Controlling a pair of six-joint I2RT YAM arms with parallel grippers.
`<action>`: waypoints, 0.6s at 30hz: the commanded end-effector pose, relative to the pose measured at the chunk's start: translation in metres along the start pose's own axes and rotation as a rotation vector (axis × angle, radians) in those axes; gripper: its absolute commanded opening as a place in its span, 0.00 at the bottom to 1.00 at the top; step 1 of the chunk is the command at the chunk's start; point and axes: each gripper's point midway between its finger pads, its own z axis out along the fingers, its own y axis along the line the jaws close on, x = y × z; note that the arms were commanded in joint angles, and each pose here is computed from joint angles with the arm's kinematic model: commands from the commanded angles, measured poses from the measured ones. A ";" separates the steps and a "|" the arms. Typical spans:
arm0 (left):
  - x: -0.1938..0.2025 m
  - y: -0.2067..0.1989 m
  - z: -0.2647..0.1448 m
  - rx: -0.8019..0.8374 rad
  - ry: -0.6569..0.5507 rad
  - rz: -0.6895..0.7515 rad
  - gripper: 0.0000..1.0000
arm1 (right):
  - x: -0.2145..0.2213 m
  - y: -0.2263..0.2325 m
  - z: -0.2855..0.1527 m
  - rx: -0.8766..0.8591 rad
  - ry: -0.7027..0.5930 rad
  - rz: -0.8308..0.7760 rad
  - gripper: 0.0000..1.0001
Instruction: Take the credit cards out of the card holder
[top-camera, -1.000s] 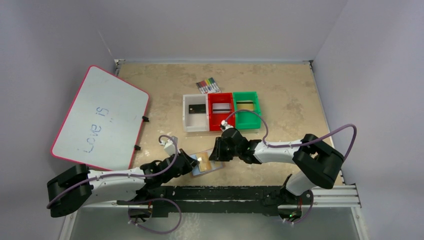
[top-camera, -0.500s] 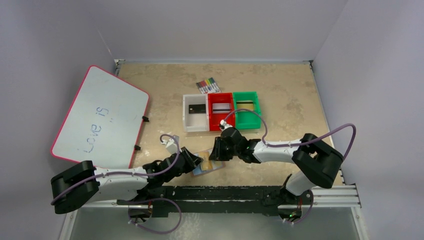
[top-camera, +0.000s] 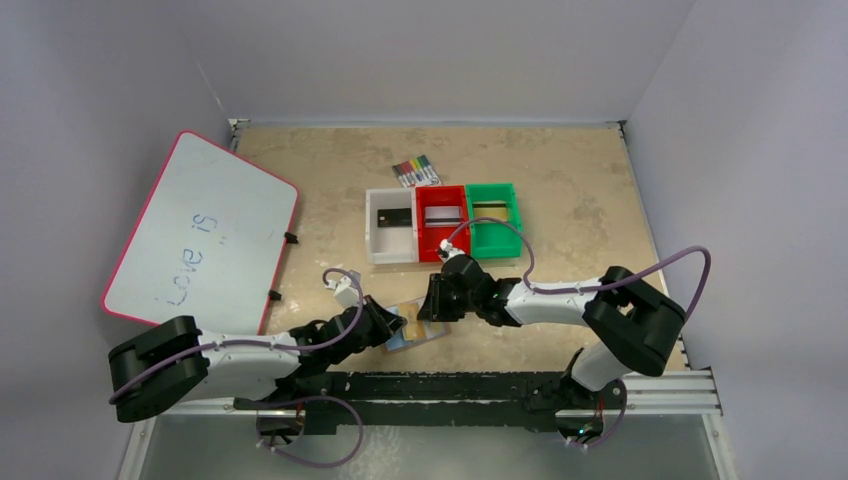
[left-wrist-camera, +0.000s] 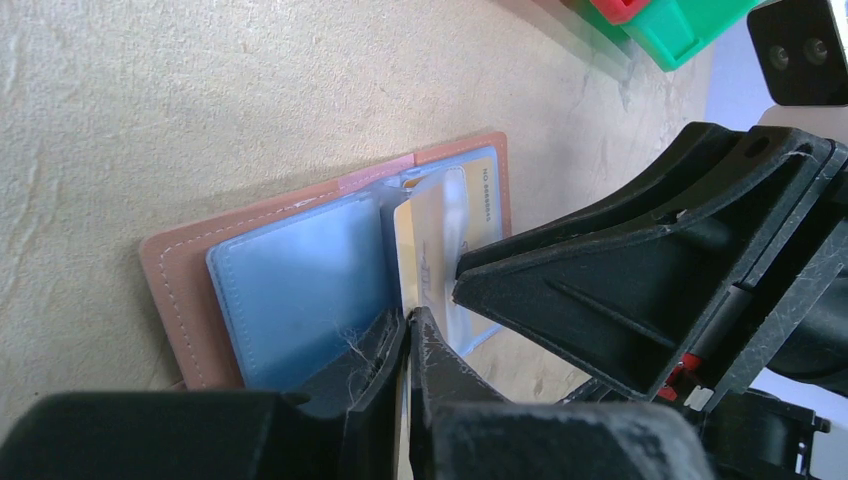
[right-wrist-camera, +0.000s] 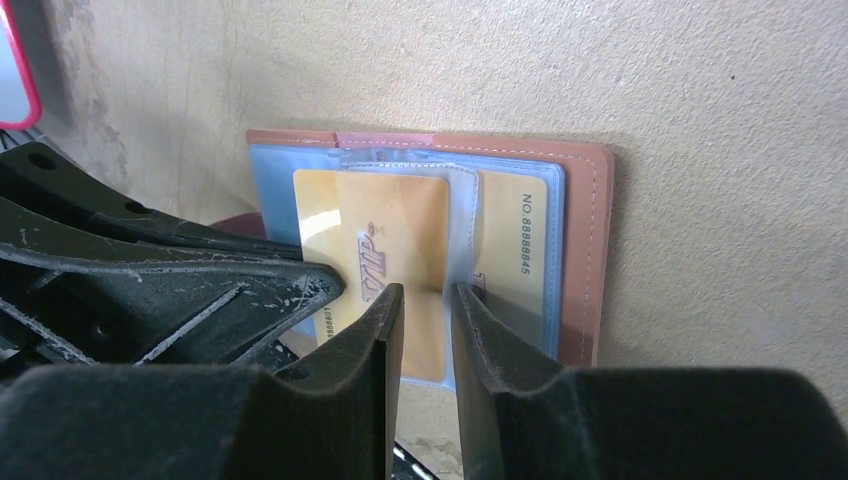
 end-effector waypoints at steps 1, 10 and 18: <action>-0.003 -0.007 -0.001 0.025 -0.009 -0.020 0.02 | 0.012 -0.028 0.003 0.109 0.031 -0.007 0.27; -0.011 0.023 -0.013 -0.095 -0.033 0.041 0.00 | 0.018 -0.039 -0.005 0.168 0.046 0.025 0.28; -0.022 0.017 -0.023 -0.100 -0.056 0.070 0.00 | 0.009 -0.028 -0.006 0.132 0.017 0.015 0.29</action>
